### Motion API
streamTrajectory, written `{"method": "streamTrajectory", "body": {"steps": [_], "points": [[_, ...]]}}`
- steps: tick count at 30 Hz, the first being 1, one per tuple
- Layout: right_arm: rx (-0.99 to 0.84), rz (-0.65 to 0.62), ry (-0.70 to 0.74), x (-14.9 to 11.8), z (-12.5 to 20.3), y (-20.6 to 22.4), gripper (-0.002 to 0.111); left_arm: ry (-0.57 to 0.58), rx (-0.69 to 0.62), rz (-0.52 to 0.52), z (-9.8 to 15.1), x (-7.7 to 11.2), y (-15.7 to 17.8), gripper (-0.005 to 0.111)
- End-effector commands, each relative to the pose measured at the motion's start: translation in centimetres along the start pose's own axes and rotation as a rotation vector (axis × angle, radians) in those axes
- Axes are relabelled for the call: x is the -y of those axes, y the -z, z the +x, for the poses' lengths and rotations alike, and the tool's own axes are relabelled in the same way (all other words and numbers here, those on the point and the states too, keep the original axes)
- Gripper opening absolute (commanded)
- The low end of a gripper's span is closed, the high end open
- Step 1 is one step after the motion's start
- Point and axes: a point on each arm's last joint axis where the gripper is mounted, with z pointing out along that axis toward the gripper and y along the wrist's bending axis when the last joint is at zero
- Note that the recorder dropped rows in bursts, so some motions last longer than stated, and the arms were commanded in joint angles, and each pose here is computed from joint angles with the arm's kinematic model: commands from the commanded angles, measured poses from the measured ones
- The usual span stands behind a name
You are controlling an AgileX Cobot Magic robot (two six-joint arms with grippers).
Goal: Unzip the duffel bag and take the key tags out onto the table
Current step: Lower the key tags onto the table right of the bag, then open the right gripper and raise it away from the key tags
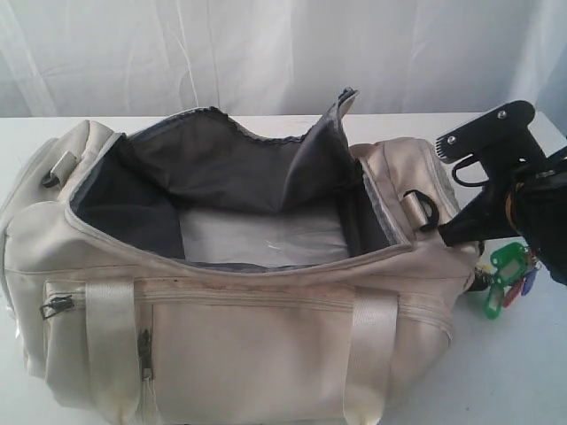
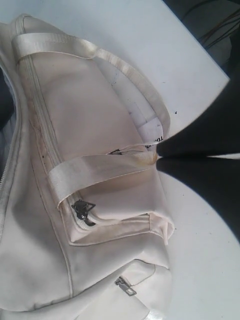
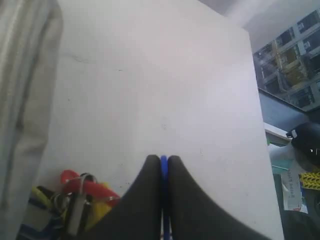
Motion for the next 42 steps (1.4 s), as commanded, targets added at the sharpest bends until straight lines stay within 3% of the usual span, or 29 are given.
{"method": "streamTrajectory", "body": {"steps": [1,8,16,19,28,34,42], "points": [[0.009,0.0,-0.005,0.1,0.0,-0.1,0.0,0.001,-0.006,0.016,0.2,0.1,-0.1,0.0],[0.018,-0.037,0.001,-0.3,-0.1,-0.1,0.006,0.001,-0.006,0.016,0.2,0.1,-0.1,0.0],[0.012,0.011,-0.066,0.1,0.0,-0.1,0.052,0.002,-0.005,0.017,0.2,0.1,-0.1,0.0],[0.014,0.054,-0.122,0.6,-0.1,0.0,0.061,0.002,-0.005,0.017,0.2,0.1,-0.1,0.0],[0.139,0.028,-0.233,2.7,-1.6,3.4,0.061,0.002,-0.001,0.015,0.2,0.1,-0.1,0.0],[0.289,-0.095,-0.437,5.3,-2.1,9.1,0.059,-0.026,0.046,0.009,-0.3,0.1,0.0,0.0],[0.47,-0.122,-0.467,7.1,2.4,14.5,0.044,-0.011,0.265,-0.061,-2.2,-0.6,0.3,0.0]]}}
